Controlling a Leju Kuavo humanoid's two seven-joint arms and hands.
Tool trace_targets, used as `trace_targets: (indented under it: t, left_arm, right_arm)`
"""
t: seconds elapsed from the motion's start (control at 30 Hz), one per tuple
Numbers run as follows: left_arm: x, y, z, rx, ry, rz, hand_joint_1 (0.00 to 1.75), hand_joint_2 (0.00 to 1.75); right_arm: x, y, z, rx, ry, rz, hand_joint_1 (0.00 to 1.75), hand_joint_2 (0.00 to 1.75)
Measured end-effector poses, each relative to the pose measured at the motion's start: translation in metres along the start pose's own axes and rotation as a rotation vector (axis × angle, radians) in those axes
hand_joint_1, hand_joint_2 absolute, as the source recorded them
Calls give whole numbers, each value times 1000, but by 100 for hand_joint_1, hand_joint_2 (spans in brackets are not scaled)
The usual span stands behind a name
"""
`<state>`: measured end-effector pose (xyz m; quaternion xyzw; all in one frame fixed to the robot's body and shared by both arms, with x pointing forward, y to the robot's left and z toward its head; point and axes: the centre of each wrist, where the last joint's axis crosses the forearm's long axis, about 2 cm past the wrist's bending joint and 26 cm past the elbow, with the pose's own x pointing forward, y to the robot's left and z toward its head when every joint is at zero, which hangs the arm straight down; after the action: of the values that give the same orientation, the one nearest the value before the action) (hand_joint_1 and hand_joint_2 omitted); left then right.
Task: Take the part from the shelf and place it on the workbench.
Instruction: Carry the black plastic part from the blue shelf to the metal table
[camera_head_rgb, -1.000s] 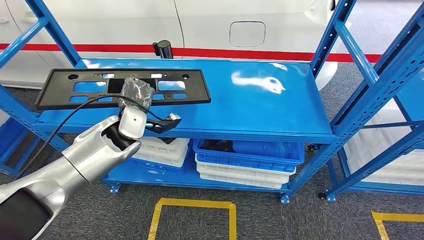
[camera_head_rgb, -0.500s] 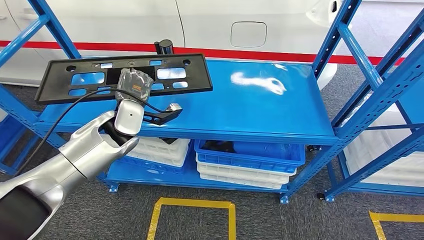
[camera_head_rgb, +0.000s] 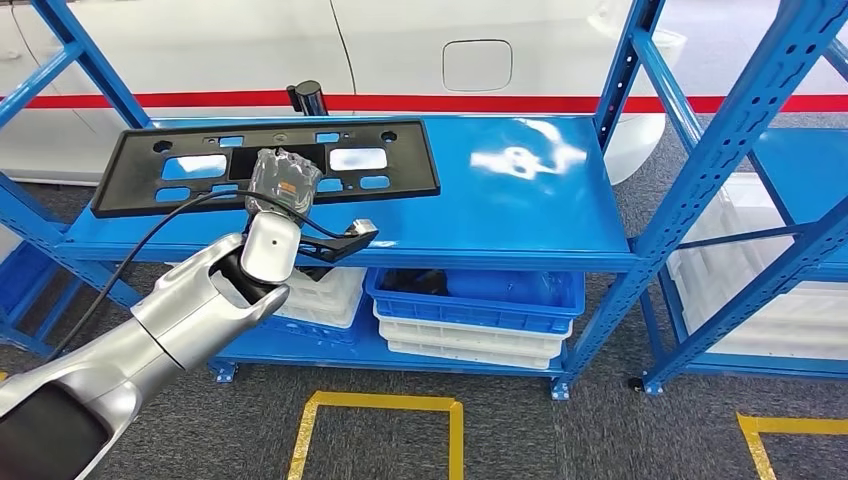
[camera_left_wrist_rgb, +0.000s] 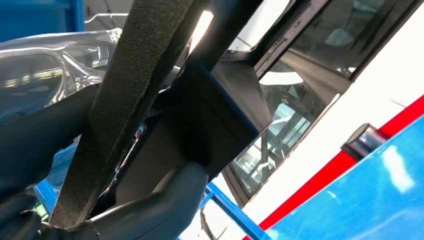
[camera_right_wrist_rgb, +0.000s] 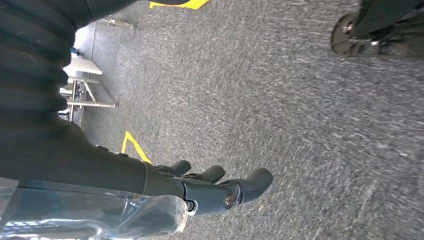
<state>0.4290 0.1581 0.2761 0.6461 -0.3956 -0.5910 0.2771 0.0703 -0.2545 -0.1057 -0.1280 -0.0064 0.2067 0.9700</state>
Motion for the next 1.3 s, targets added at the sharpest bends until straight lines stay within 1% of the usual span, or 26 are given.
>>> trace_targets:
  t: [0.17, 0.43, 0.7, 0.83, 1.0, 1.2, 1.3]
  left_arm:
    - [1, 1, 2, -5, -6, -4, 175, 175]
    - [0, 15, 1, 32, -4, 6, 175, 175]
    - [6, 23, 9, 19, -29, 3, 175, 175]
    - [3, 28, 10, 32, -30, 13, 175, 175]
    - [-3, 27, 12, 35, -28, 12, 175, 175]
    - [-6, 28, 13, 40, -29, 12, 175, 175]
    - [-9, 32, 12, 53, -25, 18, 175, 175]
  right_arm:
    - [0, 1, 0, 1, -3, -4, 0, 175]
    - [3, 7, 3, 7, -15, -8, 0, 175]
    - [3, 6, 2, 33, -56, -16, 0, 175]
    - [8, 5, 3, 50, -94, -37, 0, 175]
    - [9, 4, 3, 68, -123, -67, 0, 175]
    - [10, 3, 3, 71, -135, -71, 0, 175]
    - [12, 4, 4, 75, -138, -76, 0, 175]
